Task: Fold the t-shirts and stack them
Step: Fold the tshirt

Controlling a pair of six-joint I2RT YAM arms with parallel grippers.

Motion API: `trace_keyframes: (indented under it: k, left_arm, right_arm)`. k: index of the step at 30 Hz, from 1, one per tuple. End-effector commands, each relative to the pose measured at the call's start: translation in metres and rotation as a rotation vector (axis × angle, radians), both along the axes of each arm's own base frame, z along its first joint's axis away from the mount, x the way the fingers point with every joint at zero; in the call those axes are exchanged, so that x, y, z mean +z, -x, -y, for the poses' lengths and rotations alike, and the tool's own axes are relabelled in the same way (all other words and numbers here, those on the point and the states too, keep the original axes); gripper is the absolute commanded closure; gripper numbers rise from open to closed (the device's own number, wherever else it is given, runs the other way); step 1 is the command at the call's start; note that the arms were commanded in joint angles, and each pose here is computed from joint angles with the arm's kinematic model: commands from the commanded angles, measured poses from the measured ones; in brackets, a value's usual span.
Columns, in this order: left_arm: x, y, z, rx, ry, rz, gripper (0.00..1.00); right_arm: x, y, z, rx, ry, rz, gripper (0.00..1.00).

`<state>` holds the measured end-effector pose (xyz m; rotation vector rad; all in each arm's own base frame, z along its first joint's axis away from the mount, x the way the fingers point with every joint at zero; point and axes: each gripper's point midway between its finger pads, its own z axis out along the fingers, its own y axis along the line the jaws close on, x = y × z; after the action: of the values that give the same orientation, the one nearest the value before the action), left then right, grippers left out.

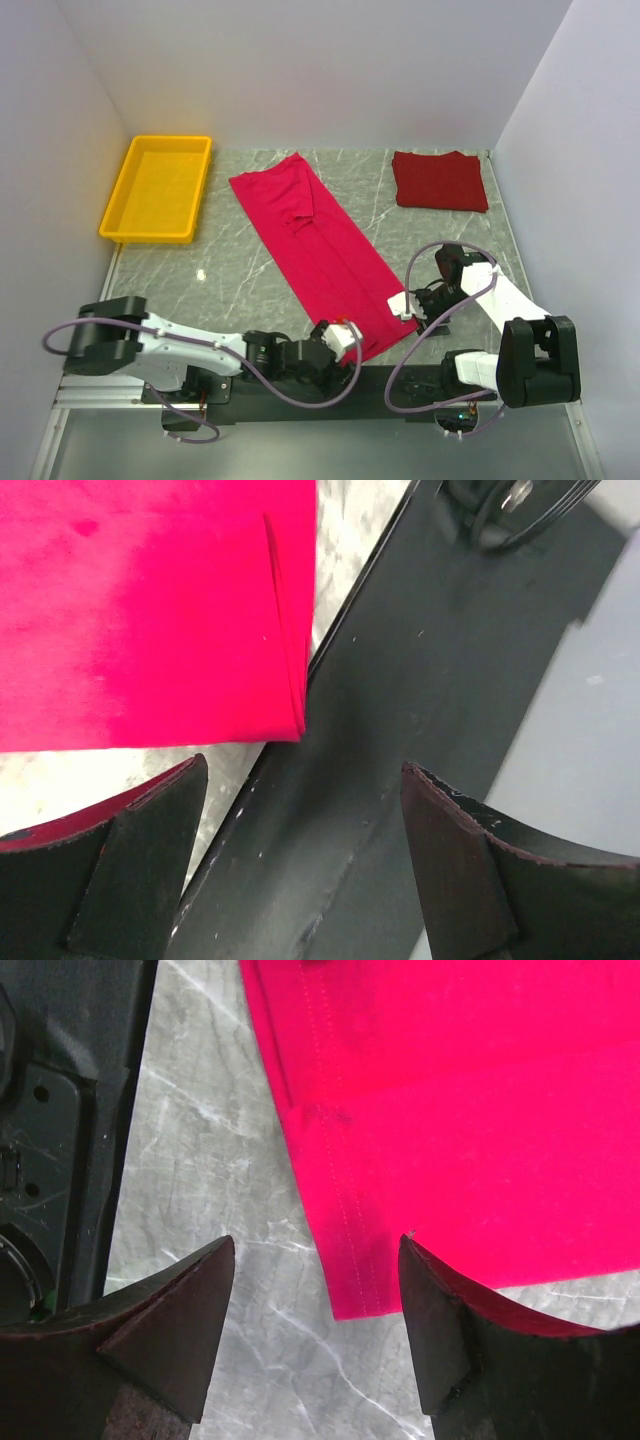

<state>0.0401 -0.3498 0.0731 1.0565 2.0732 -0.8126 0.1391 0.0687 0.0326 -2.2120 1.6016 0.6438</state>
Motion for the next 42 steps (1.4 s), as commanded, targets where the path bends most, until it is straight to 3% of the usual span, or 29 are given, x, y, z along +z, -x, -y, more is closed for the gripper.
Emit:
trace_keyframes:
  k: [1, 10, 21, 27, 34, 42]
  left_arm:
    - [0.01, -0.001, 0.023, -0.024, 0.018, 0.083, 0.17]
    - [-0.008, -0.021, 0.029, 0.067, -0.109, 0.207, 0.24]
    - [-0.044, -0.016, 0.022, 0.059, -0.227, 0.214, 0.35]
    - [-0.055, -0.025, 0.02, 0.107, -0.298, 0.248, 0.54]
    - [-0.052, -0.024, 0.018, 0.136, -0.285, 0.229, 0.99]
    - [-0.038, -0.015, 0.02, 0.134, -0.195, 0.17, 0.99]
  right_arm:
    - [0.011, -0.014, -0.008, -0.024, -0.036, 0.033, 0.28]
    - [0.013, -0.01, -0.01, -0.05, -0.055, 0.017, 0.29]
    - [0.02, -0.015, -0.004, -0.092, -0.072, 0.001, 0.3]
    - [0.021, -0.014, -0.003, -0.099, -0.076, -0.005, 0.31]
    - [0.014, -0.007, -0.001, -0.083, -0.065, -0.01, 0.31]
    - [0.007, -0.002, 0.003, -0.057, -0.038, -0.025, 0.31]
